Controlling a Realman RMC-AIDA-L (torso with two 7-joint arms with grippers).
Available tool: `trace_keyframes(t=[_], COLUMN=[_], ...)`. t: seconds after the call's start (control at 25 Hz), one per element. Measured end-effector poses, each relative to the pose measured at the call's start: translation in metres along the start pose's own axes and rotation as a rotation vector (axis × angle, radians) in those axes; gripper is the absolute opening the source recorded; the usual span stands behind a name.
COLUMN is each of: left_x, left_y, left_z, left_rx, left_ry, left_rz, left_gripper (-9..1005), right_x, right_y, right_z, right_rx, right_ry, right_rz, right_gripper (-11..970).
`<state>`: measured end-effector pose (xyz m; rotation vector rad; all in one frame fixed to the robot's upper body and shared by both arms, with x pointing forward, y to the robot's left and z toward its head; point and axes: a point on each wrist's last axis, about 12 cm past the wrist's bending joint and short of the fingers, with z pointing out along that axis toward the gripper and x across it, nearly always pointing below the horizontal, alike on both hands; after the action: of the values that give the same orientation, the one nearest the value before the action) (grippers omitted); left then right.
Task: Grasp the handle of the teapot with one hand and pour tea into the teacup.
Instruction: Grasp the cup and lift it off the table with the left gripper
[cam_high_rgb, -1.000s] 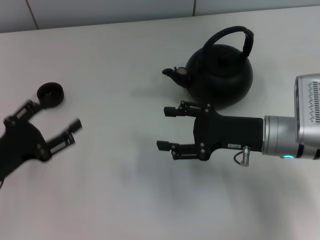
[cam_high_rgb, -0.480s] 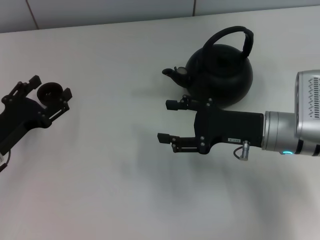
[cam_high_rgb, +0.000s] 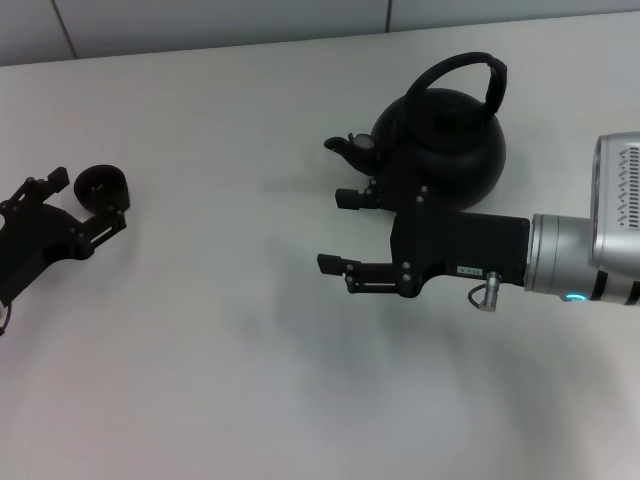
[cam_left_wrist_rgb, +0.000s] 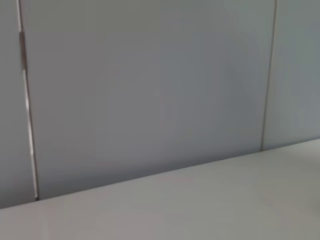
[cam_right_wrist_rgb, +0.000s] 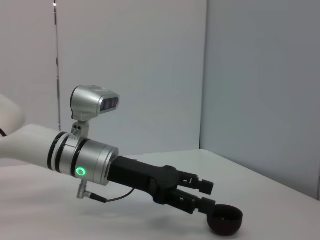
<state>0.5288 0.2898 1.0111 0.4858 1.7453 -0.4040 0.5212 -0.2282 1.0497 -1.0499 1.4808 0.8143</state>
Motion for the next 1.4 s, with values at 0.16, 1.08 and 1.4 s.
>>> trace_keyframes(t=[0.16,1.08,1.4], left_x=[0.004,0.004,0.002], left_y=[0.005,0.008,0.008], left_z=[0.000,0.018,0.022], left_rx=[-0.032,-0.055,-0.054], left_ry=[0.043,0.149,0.150], left_rz=[0.006,0.057,0.061], left_gripper=[862,859,858], right_x=[0.000,-0.002,-0.001], right_y=[-0.001,-0.004,-0.005], right_z=[0.000,0.000,0.000], right_rx=[0.004,0.014,0.024], right_ry=[-0.001,0.002,0.011], right_rz=[-0.001,-0.011,-0.012], right_gripper=[772,770,773])
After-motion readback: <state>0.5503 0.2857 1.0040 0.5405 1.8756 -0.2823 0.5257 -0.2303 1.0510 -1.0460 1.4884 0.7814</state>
